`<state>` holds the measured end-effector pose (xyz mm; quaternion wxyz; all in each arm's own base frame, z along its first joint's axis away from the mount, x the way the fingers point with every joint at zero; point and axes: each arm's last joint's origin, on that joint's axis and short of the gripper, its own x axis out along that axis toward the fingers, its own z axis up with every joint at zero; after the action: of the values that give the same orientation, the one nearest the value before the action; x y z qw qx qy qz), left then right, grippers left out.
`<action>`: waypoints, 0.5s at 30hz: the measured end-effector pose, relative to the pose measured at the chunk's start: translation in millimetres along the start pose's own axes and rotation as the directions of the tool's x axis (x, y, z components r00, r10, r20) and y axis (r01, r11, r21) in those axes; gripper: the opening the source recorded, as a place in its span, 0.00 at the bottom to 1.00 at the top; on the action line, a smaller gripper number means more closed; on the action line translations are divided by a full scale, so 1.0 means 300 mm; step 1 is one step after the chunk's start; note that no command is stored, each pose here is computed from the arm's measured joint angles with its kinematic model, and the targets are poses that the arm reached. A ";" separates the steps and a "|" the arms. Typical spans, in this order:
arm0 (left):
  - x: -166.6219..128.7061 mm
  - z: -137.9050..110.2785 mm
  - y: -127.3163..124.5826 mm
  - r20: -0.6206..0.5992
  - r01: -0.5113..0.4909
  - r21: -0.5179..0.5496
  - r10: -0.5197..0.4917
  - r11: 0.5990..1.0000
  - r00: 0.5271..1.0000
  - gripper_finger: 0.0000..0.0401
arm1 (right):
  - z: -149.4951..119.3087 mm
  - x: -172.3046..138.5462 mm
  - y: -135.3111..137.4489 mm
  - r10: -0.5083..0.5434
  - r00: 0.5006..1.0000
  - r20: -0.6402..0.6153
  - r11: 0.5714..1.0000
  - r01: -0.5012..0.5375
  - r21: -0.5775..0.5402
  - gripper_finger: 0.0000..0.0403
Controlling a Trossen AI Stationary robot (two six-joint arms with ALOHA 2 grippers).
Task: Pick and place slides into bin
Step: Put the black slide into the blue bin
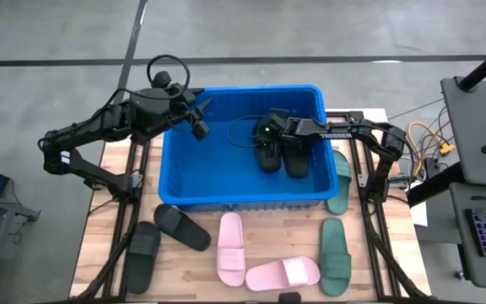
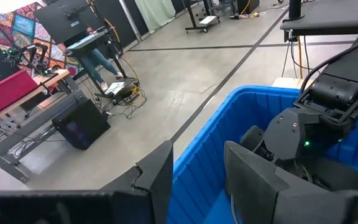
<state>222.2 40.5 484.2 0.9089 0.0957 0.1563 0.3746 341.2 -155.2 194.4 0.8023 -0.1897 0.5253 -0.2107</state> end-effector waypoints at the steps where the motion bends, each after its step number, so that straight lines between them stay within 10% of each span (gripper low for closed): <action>1: 0.000 0.000 0.000 0.000 0.000 0.000 0.000 1.000 1.000 0.32 | 0.000 0.000 0.001 0.000 1.000 -0.001 1.000 0.000 0.000 0.03; 15: 0.000 0.000 0.000 0.000 0.000 0.001 0.000 1.000 1.000 0.32 | -0.016 -0.004 0.031 -0.025 0.997 -0.074 1.000 0.024 -0.011 0.03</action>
<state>222.2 40.5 484.2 0.9089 0.0963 0.1566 0.3743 337.6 -147.0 188.7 0.7786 -0.1922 0.5535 -0.2248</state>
